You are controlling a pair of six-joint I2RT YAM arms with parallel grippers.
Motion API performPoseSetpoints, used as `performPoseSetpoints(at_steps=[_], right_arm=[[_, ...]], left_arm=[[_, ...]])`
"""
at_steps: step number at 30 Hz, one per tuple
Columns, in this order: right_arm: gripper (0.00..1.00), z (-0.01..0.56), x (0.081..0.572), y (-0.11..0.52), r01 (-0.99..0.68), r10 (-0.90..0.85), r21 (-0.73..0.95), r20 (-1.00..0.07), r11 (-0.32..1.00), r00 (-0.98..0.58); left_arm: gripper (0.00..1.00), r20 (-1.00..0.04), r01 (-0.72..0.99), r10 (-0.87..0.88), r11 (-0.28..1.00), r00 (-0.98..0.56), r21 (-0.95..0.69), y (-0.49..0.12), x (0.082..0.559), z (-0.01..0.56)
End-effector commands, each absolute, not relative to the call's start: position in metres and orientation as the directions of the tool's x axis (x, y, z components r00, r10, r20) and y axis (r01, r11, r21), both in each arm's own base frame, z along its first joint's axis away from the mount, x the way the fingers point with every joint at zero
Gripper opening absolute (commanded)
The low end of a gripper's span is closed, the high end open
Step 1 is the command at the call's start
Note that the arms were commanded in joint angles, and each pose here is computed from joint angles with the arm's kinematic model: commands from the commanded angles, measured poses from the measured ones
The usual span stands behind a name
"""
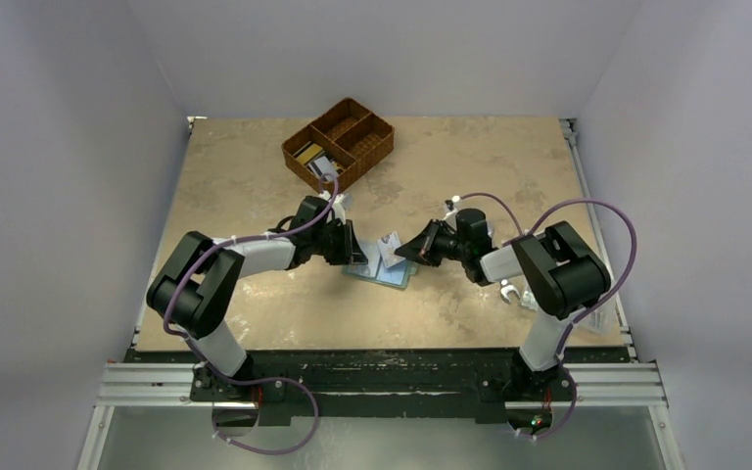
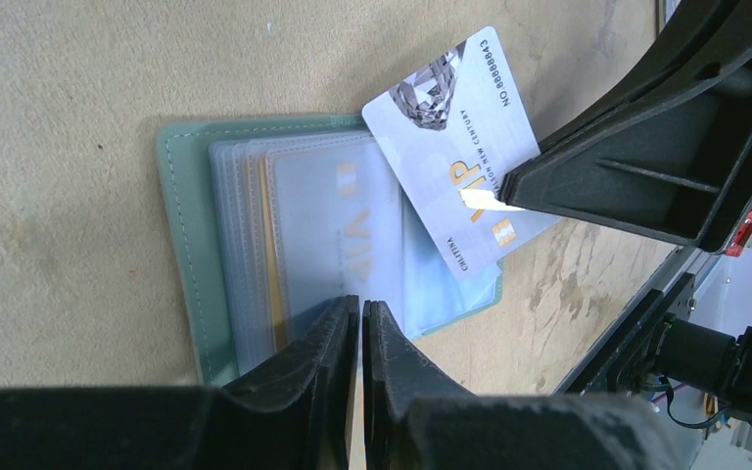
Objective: Put the credit cards into the card holder
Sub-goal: Insert the credit card into the card holder.
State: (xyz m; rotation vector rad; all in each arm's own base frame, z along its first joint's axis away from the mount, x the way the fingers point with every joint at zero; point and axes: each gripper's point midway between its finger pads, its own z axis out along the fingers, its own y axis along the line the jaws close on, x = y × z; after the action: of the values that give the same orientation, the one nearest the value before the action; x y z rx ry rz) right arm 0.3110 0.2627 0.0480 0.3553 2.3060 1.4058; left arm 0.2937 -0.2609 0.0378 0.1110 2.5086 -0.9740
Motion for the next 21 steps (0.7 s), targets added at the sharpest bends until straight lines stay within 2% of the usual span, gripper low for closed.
performPoseSetpoints(at_steps=[1, 11, 16, 21], right_arm=[[0.00, 0.057, 0.314, 0.273, -0.039, 0.436, 0.902, -0.245, 0.431, -0.866], [0.01, 0.044, 0.301, 0.271, -0.011, 0.448, 0.904, -0.222, 0.427, -0.866], [0.21, 0.037, 0.292, 0.274, -0.025, 0.405, 0.900, -0.220, 0.435, -0.887], [0.25, 0.039, 0.277, 0.279, -0.077, 0.324, 0.899, -0.234, 0.431, -0.916]], left_arm=[[0.11, -0.412, 0.210, -0.083, 0.761, -0.908, -0.614, -0.254, 0.286, 0.031], [0.11, -0.412, 0.211, -0.084, 0.756, -0.907, -0.619, -0.254, 0.285, 0.031], [0.11, -0.414, 0.214, -0.083, 0.755, -0.907, -0.620, -0.254, 0.285, 0.032], [0.11, -0.414, 0.217, -0.081, 0.753, -0.907, -0.621, -0.255, 0.286, 0.033]])
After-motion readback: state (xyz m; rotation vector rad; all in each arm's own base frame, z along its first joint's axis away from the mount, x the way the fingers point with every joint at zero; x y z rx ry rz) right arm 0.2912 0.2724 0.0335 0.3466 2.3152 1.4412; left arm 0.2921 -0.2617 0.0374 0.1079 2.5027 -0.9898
